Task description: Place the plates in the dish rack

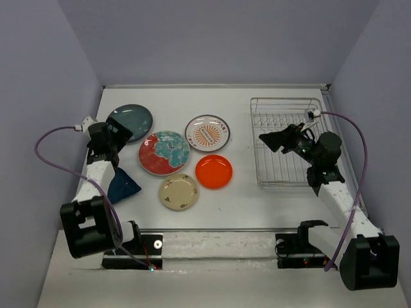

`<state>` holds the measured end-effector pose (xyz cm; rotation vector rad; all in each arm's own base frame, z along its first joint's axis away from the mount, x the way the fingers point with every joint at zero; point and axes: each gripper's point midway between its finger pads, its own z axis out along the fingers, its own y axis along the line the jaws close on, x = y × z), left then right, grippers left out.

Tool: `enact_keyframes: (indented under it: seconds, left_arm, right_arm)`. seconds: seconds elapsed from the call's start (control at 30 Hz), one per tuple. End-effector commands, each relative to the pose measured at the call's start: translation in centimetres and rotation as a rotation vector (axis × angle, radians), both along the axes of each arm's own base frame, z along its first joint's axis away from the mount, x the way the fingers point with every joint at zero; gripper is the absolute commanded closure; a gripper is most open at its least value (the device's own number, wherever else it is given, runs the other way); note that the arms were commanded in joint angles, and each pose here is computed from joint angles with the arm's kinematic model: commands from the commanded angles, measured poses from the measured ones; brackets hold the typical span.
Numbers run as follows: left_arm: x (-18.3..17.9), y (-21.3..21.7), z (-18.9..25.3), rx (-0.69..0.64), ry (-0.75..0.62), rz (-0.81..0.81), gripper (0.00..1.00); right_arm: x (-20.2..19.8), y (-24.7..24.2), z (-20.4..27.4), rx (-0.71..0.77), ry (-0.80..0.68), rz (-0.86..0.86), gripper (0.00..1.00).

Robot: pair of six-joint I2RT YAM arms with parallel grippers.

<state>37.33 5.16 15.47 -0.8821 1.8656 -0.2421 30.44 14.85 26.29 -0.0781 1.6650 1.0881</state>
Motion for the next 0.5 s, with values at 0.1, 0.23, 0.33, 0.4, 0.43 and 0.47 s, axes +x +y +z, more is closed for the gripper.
enact_keyframes:
  seconds: [0.1,0.23,0.33,0.4,0.43,0.47]
  left_arm:
    - [3.1,3.4,-1.7,-0.131,-0.033,0.055,0.03]
    - [4.5,4.6,-1.8,-0.126,-0.041,0.087,0.13]
    - [5.6,5.2,-1.9,-0.125,-0.045,0.101,0.18]
    - [6.1,5.6,-3.3,-0.130,-0.012,0.116,0.18]
    - [6.4,5.8,-3.4,-0.135,-0.008,0.129,0.18]
    - [6.4,6.2,-4.0,-0.139,0.009,0.148,0.18]
  right_arm:
    - [-0.3,0.5,0.7,0.012,-0.045,0.033,0.20]
    - [-0.1,0.8,0.4,0.020,-0.035,0.052,0.20]
    - [-0.2,1.1,0.2,0.020,-0.027,0.064,0.20]
    - [-0.2,1.1,0.2,0.017,-0.032,0.061,0.20]
    - [-0.2,1.0,0.3,0.016,-0.036,0.058,0.20]
    - [-0.2,1.0,0.3,0.015,-0.034,0.057,0.20]
